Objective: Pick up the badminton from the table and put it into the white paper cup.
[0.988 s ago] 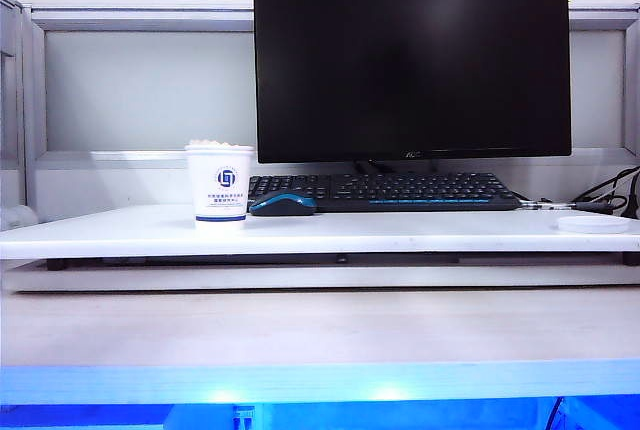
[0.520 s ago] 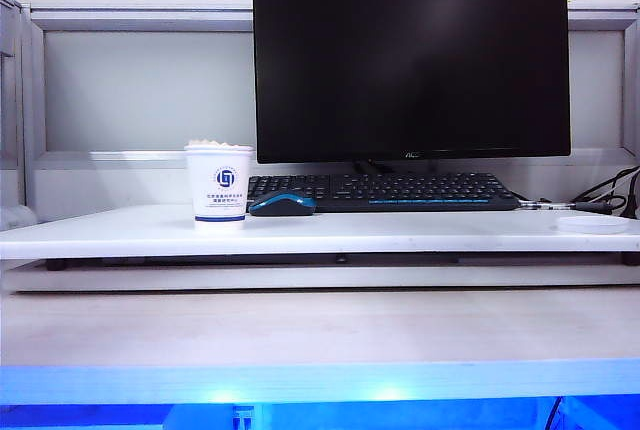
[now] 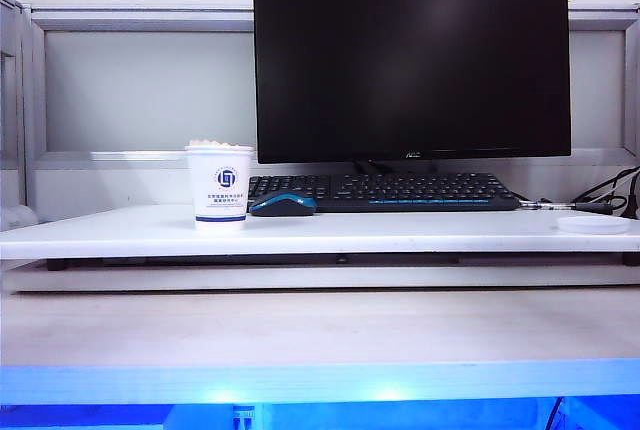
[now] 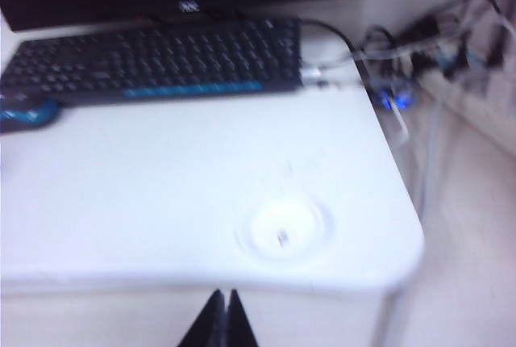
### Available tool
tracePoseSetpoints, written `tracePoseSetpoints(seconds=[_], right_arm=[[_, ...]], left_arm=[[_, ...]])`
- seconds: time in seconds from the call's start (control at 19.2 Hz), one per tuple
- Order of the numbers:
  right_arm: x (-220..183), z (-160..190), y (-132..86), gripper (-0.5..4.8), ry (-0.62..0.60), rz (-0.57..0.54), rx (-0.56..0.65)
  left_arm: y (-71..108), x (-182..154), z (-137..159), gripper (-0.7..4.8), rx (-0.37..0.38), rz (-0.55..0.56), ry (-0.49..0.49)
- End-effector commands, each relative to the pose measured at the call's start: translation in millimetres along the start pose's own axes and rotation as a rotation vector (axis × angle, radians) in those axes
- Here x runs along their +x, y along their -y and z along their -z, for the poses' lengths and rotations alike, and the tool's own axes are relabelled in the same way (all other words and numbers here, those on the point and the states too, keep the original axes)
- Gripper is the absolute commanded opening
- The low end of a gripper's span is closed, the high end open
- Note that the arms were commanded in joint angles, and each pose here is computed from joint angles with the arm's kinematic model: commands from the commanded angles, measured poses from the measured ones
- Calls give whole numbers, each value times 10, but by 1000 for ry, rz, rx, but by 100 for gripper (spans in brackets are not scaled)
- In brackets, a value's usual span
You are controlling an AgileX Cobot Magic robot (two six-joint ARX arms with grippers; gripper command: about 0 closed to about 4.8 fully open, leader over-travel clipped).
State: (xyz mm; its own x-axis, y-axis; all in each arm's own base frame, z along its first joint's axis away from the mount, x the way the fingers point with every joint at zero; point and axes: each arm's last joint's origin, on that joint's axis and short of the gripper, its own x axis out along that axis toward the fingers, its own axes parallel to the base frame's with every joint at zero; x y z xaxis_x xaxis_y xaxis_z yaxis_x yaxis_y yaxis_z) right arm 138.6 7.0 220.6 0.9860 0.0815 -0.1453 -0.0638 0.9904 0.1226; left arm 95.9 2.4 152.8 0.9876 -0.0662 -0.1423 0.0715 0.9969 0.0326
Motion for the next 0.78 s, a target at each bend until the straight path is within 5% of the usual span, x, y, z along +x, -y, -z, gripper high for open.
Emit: tracePoseSetpoints(seconds=[0.05, 0.78], right_arm=[[-18, 169, 22, -9, 24, 11, 19], [-212, 695, 61, -8, -1, -44, -43]], left_arm=[[-1, 6, 26, -6, -1, -2, -12], [10, 6, 25, -6, 31, 32, -10]])
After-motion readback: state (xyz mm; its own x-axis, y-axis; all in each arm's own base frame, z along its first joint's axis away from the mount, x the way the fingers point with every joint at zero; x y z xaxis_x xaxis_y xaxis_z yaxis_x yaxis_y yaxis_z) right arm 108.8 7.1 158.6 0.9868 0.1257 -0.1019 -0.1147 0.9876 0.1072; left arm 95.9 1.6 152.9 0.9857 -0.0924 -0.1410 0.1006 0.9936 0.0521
